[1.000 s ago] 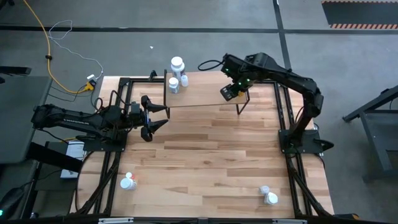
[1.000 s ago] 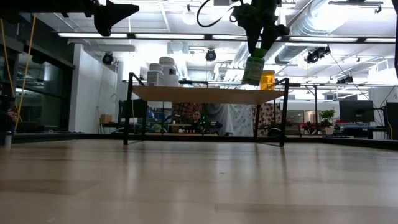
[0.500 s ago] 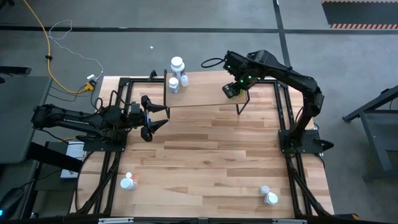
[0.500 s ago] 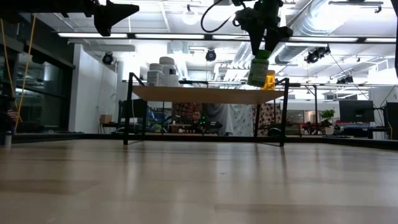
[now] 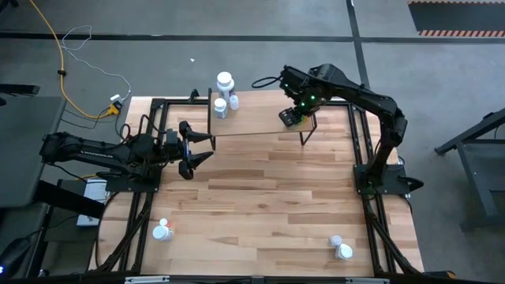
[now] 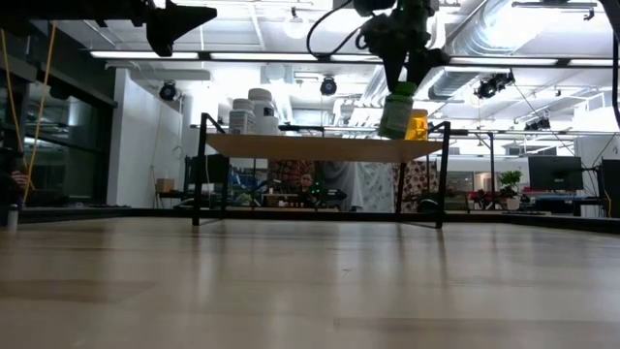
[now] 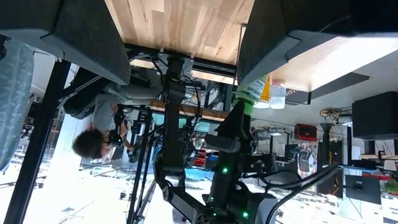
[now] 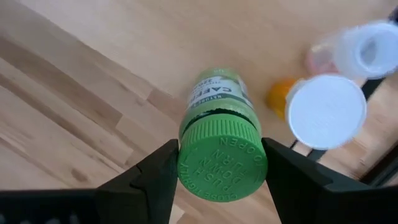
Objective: Pick and place medicine bottles onto shelf by color
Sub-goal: Put the green pill bottle on the shelf
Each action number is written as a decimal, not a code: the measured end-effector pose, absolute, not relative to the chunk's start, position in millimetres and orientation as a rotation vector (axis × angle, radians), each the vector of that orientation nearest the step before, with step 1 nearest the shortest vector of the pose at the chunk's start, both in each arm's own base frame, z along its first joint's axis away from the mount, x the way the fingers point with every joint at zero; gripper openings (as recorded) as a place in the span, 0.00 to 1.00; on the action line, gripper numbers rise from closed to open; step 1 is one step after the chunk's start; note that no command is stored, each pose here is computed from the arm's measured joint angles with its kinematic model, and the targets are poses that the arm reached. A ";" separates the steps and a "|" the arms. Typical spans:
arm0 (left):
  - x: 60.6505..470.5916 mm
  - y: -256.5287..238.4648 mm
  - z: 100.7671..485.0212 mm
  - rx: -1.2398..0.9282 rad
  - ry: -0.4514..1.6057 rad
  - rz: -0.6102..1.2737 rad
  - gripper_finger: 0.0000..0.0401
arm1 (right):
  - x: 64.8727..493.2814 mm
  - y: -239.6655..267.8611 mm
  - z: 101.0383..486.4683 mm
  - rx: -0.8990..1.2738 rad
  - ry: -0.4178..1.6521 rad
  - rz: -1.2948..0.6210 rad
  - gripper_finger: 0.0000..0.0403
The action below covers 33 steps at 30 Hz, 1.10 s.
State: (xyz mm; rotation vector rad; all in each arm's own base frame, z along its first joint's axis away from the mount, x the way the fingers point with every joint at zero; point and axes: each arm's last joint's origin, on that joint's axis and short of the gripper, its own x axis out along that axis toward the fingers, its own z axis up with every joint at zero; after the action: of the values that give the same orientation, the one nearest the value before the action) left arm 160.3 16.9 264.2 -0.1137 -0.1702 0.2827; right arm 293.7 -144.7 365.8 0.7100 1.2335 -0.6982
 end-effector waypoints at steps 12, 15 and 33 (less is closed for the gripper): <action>160.3 16.9 264.2 -0.113 -0.170 0.283 0.71 | 298.1 -146.9 363.5 0.681 1.227 -0.677 0.50; 160.3 16.9 264.2 -0.114 -0.170 0.283 0.71 | 299.6 -147.7 362.7 0.674 1.220 -0.672 0.50; 160.3 16.9 264.2 -0.114 -0.170 0.283 0.71 | 302.0 -150.7 361.3 0.595 1.213 -0.689 0.50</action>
State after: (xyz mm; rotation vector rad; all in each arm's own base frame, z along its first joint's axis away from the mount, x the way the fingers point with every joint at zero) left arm 160.3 16.9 264.2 -0.1137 -0.1702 0.2827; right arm 302.0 -150.7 361.3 0.5946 1.2125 -0.6894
